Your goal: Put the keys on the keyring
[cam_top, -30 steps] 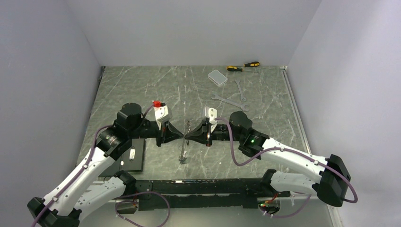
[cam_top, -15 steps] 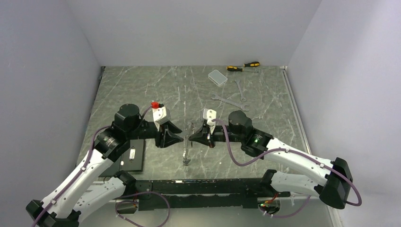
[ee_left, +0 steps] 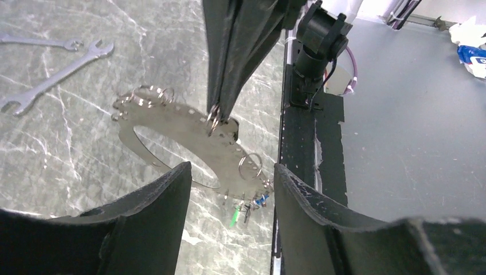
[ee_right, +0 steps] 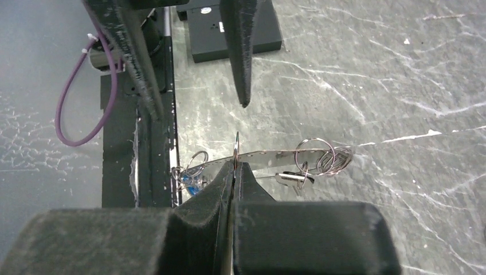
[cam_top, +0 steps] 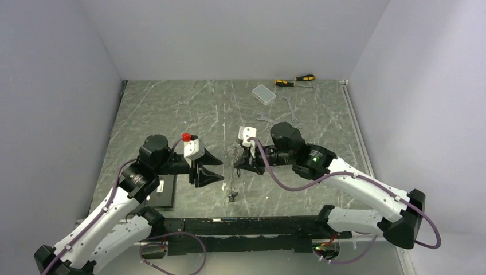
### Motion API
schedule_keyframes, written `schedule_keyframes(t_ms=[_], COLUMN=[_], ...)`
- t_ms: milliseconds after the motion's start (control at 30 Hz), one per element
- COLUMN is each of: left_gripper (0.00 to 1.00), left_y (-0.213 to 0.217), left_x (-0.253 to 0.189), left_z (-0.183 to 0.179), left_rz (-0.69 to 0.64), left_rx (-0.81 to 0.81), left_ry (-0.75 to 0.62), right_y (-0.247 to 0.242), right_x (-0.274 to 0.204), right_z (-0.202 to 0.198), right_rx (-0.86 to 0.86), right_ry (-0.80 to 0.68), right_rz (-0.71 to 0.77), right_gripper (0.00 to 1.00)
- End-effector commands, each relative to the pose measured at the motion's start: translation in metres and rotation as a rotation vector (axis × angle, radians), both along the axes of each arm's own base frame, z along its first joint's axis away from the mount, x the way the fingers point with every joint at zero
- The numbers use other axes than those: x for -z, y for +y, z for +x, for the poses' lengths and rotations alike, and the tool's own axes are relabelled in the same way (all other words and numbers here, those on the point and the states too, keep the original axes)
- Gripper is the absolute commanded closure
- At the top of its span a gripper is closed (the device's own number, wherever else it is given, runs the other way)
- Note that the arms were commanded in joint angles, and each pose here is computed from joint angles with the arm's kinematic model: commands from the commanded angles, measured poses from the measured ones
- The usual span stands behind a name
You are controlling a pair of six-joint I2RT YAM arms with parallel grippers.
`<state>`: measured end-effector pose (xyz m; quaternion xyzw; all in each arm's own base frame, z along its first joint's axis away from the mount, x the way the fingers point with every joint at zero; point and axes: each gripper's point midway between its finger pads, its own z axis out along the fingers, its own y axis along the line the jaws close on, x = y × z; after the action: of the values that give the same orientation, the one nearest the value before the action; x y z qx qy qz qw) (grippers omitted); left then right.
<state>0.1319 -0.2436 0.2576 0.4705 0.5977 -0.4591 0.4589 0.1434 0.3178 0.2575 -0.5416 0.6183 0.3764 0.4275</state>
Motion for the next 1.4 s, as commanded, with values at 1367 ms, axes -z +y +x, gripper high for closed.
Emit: schedule_keyframes(t_ms=[1367], left_gripper=[0.65], left_y=[-0.016], left_x=[-0.019], left_z=[-0.008], left_rz=[-0.06], left_rx=[0.124], left_ry=[-0.087], right_y=[0.026], right_x=[-0.021], right_z=[-0.012], right_rx=[-0.056], right_ry=[-0.056], right_rz=[-0.236], right_gripper=[1.0])
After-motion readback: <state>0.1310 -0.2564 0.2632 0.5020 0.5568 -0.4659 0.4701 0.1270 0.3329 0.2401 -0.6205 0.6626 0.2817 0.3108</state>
